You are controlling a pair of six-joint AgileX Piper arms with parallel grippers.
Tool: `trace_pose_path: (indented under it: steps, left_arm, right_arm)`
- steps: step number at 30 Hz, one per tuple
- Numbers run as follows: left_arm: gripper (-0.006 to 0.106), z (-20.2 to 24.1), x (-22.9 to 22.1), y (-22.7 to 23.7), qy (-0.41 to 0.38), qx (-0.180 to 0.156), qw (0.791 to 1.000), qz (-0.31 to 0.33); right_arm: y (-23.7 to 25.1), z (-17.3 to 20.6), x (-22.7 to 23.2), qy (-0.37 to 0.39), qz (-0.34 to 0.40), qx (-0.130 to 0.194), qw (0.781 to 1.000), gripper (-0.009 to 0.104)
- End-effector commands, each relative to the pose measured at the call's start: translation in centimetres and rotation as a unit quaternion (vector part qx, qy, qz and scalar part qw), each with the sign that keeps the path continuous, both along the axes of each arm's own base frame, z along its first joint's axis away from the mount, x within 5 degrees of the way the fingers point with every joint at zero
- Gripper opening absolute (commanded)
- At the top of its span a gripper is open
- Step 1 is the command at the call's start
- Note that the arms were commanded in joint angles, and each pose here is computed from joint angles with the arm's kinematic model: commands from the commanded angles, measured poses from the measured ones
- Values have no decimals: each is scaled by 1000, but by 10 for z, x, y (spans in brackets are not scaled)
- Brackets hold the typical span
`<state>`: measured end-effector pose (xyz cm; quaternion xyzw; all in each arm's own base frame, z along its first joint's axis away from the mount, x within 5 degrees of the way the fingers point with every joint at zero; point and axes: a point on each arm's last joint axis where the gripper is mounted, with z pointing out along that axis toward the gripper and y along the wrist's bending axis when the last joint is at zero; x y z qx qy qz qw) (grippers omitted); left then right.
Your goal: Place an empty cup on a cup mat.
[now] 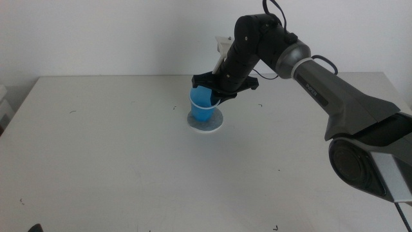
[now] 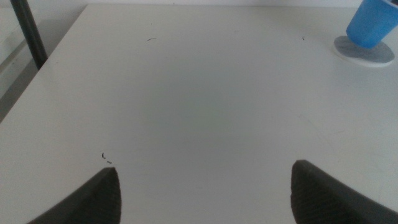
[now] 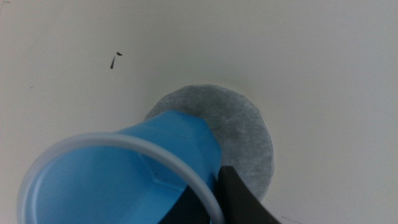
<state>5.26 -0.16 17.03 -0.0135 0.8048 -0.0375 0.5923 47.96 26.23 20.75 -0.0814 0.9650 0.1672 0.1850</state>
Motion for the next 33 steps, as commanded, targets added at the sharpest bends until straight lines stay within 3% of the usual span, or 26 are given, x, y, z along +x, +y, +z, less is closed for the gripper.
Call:
trace_pose_path:
  steps: [1, 14, 27, 33]
  left_arm:
    - [105, 9, 1, 0, -42, -8, 999, 0]
    - [105, 9, 1, 0, -42, -8, 999, 0]
    - [105, 9, 1, 0, -42, -8, 999, 0]
    - [105, 9, 1, 0, -42, -8, 999, 0]
  right_arm:
    - [-2, 44, -3, -59, 2, 22, 998, 1]
    - [-5, 35, 0, -57, 3, -5, 998, 6]
    - [-6, 44, -2, -64, 3, -2, 998, 58]
    - [-9, 68, -6, -89, 0, 10, 996, 68]
